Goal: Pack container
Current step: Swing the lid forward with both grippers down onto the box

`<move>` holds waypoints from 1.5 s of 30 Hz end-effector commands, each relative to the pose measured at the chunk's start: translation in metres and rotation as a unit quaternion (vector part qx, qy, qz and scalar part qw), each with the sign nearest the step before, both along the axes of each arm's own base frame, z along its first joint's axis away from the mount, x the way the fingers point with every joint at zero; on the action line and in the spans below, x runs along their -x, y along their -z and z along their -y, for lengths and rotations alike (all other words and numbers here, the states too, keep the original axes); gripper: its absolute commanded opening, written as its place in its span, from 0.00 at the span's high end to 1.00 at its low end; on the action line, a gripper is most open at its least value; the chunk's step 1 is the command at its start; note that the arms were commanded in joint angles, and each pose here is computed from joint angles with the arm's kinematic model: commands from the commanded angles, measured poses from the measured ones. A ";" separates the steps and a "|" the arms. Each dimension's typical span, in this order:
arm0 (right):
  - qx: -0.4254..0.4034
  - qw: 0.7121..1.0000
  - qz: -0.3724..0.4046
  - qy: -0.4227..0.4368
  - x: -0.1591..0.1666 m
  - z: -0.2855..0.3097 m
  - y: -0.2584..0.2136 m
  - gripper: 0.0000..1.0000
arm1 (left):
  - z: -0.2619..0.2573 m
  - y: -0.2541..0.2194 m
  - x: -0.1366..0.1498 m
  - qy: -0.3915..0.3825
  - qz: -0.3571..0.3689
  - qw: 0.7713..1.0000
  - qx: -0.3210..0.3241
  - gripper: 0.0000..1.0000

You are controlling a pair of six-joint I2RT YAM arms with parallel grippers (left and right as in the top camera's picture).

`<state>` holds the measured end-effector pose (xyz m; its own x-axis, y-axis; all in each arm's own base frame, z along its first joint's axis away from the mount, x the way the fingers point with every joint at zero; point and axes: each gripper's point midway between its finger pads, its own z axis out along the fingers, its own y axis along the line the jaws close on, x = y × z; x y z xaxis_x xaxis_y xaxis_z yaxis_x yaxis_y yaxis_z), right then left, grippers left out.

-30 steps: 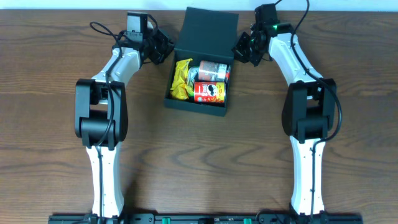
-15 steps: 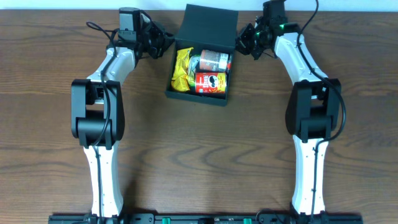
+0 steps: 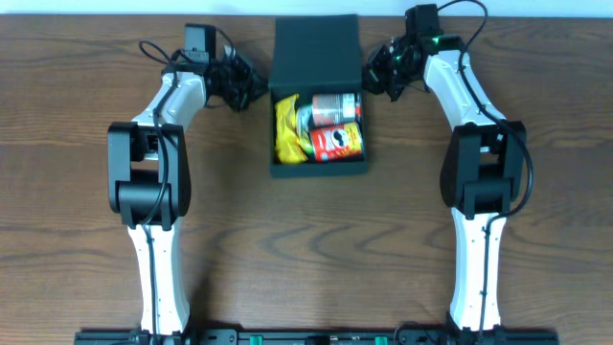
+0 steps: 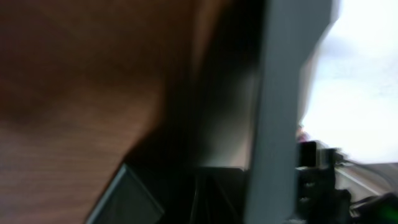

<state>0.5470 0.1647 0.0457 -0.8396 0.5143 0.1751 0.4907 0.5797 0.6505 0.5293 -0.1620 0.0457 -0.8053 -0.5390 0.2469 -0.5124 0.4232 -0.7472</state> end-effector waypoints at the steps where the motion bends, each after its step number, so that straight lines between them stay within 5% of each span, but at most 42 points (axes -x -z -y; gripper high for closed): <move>1: -0.024 0.999 -0.006 -0.035 0.012 -0.018 -0.003 0.99 | 0.015 0.003 0.015 0.072 0.033 0.997 -0.018 0.94; 7: -0.009 0.998 -0.028 -0.048 0.026 -0.014 0.004 0.99 | 0.003 0.015 0.025 0.080 0.019 0.995 -0.053 0.94; 15: 0.061 0.998 0.014 -0.025 0.005 0.002 0.014 0.99 | -0.034 0.039 0.008 0.002 0.002 0.985 -0.172 0.94; 32: -0.018 0.998 0.065 -0.014 -0.020 -0.033 -0.013 0.99 | -0.004 -0.008 -0.045 -0.062 0.089 0.992 -0.061 0.95; 45: -0.052 0.995 0.081 0.009 -0.036 -0.020 -0.026 0.99 | 0.005 -0.029 -0.053 -0.064 0.100 0.993 0.002 0.94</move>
<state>0.5879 0.1696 0.0638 -0.8357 0.5488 0.0195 0.3834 0.5576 0.7363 0.5883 -0.1444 0.0628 -0.7174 -0.6960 0.0295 -0.4265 0.4053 -0.8086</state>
